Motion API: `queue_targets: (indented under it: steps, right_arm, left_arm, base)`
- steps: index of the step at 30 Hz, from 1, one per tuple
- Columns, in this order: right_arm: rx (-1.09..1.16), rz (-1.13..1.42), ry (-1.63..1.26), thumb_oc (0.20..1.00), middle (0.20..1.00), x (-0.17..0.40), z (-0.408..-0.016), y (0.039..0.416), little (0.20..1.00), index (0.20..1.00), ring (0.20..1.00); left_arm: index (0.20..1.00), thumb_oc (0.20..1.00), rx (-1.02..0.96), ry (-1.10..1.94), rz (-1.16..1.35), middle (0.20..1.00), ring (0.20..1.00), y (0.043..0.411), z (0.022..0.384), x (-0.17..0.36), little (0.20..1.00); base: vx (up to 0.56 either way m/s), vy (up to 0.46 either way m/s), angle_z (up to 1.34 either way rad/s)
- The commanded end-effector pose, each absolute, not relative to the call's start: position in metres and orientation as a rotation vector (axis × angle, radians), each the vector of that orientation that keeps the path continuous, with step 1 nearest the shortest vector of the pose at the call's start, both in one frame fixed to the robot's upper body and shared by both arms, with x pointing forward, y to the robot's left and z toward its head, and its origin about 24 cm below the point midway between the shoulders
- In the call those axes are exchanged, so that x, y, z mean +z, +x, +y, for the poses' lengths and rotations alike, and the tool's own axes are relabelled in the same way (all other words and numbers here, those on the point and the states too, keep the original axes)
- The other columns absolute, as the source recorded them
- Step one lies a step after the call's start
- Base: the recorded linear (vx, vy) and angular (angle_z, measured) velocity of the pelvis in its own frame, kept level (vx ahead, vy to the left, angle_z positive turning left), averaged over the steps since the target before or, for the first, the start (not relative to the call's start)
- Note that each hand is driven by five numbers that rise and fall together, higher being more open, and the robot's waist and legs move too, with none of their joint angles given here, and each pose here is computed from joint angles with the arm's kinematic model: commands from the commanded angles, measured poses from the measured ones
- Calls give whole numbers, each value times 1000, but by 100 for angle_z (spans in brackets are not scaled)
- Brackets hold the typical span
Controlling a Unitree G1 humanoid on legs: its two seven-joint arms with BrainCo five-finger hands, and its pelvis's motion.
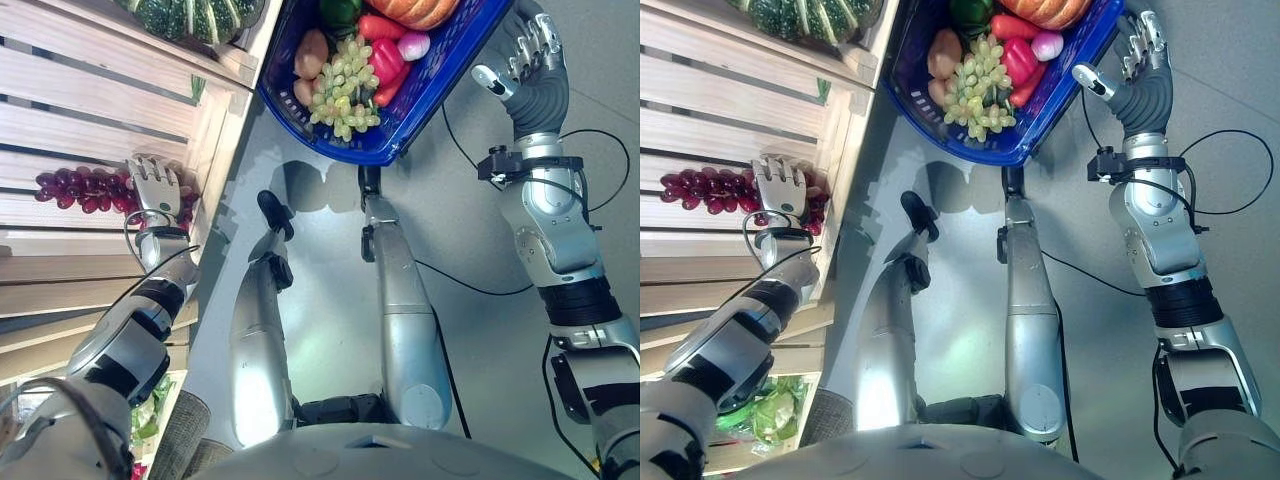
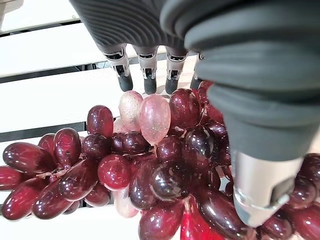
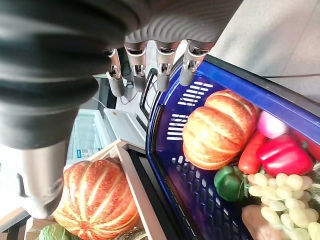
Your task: Pick up fruits and vegetables into the basket
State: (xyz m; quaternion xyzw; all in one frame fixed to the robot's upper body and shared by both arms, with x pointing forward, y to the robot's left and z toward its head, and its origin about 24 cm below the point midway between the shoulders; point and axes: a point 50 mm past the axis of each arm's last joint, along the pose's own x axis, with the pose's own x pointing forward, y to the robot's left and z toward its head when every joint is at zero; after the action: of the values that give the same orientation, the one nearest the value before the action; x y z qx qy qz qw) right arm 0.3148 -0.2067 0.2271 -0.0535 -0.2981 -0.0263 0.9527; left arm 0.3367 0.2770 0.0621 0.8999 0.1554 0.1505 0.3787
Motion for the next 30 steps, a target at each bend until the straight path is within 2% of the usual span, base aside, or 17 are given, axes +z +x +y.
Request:
queue_targets:
  steps: [1, 3, 4, 5, 6, 7, 23, 30]
  right_arm:
    - [-25, -714, -124, 1000, 1000, 241, -201, 302, 1000, 1000, 1000]
    - [-28, -720, -125, 1000, 1000, 242, -200, 302, 1000, 1000, 1000]
    - [-29, -728, -125, 1000, 1000, 244, -200, 302, 1000, 1000, 1000]
    - [-30, -729, -125, 1000, 1000, 245, -200, 302, 1000, 1000, 1000]
    - [-33, -736, -125, 1000, 1000, 246, -200, 301, 1000, 1000, 1000]
    - [-34, -741, -124, 1000, 1000, 247, -200, 301, 1000, 1000, 1000]
    - [-45, -780, -126, 1000, 1000, 252, -204, 294, 1000, 1000, 1000]
    - [-29, -789, -120, 1000, 1000, 253, -203, 289, 1000, 1000, 1000]
  left_arm:
    - [1000, 1000, 320, 2271, 748, 1000, 1000, 310, 324, 43, 1000]
    - [1000, 1000, 326, 2276, 738, 1000, 1000, 310, 325, 43, 1000]
    - [451, 451, 331, 2286, 730, 451, 451, 311, 324, 45, 451]
    - [404, 404, 332, 2288, 729, 404, 404, 311, 324, 46, 404]
    - [241, 241, 338, 2292, 720, 241, 241, 312, 324, 48, 241]
    - [200, 200, 340, 2296, 724, 200, 200, 313, 324, 49, 200]
    - [200, 200, 394, 2295, 618, 200, 200, 313, 325, 55, 200]
    - [200, 200, 554, 2074, 513, 200, 200, 314, 330, 67, 200]
  base:
    - [0, 0, 0]
    - [-16, -1, 1]
    - [0, 0, 0]
    - [-37, -2, 0]
    - [-32, -3, 0]
    - [-39, 0, 0]
    - [0, 0, 0]
    - [-16, 0, 0]
